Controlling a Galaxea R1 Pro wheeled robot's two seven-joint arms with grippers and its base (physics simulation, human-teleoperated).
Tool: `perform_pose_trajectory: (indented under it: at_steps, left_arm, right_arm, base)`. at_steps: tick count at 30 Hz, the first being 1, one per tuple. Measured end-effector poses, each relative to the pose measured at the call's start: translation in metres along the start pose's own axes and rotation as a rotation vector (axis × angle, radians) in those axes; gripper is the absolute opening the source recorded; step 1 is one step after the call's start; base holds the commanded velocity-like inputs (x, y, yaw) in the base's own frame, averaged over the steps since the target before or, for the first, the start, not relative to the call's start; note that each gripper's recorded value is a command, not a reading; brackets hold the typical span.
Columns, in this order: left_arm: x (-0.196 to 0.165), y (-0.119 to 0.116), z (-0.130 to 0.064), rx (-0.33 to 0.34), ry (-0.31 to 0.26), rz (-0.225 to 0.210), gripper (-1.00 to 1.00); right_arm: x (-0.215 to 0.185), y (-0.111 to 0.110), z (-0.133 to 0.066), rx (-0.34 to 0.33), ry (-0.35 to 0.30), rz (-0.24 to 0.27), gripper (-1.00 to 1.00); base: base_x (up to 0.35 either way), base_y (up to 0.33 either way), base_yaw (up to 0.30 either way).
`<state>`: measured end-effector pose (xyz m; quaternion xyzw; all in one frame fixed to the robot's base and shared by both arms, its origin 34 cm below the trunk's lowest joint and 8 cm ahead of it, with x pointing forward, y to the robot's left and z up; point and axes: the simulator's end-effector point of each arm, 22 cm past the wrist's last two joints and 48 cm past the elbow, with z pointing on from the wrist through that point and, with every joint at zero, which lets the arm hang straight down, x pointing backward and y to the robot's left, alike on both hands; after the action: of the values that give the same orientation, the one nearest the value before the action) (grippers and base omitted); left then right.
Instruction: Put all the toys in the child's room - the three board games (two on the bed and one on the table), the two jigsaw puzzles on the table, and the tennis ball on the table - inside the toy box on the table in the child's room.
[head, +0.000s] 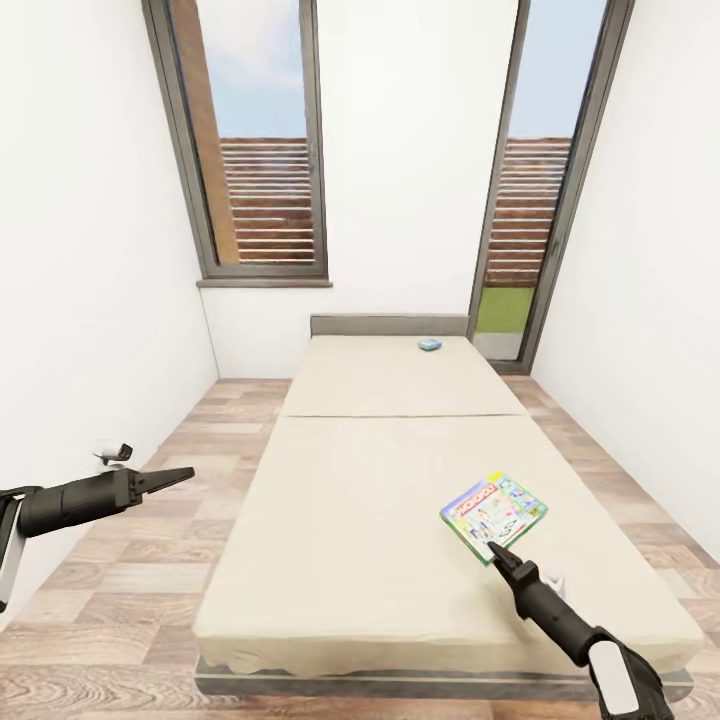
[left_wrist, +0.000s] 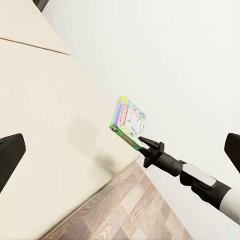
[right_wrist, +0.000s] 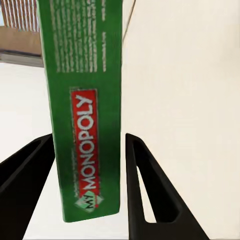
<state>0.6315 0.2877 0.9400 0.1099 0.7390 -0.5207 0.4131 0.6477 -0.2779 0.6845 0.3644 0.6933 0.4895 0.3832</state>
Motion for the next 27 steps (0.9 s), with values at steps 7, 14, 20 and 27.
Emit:
perform_pose_trajectory:
  at_steps: [7,14,20,27]
  left_arm:
    - [-0.010,-0.008,-0.001,0.000,-0.001,0.000,1.00]
    - [-0.020,-0.016,-0.001,0.001,-0.001,-0.001,1.00]
    - [-0.028,-0.024,0.000,0.005,-0.002,-0.003,1.00]
    - [-0.037,-0.031,-0.001,0.006,-0.002,-0.004,1.00]
  right_arm:
    - [0.014,0.047,0.010,-0.049,0.091,-0.087,-1.00]
    - [0.014,0.060,0.009,-0.048,0.098,-0.094,-1.00]
    - [0.012,0.070,0.007,-0.047,0.098,-0.092,-1.00]
    - [0.010,0.082,0.006,-0.049,0.098,-0.090,-1.00]
  base:
    - [0.000,0.000,0.000]
    - [0.000,0.000,0.000]
    - [0.000,0.000,0.000]
    - [0.000,0.000,0.000]
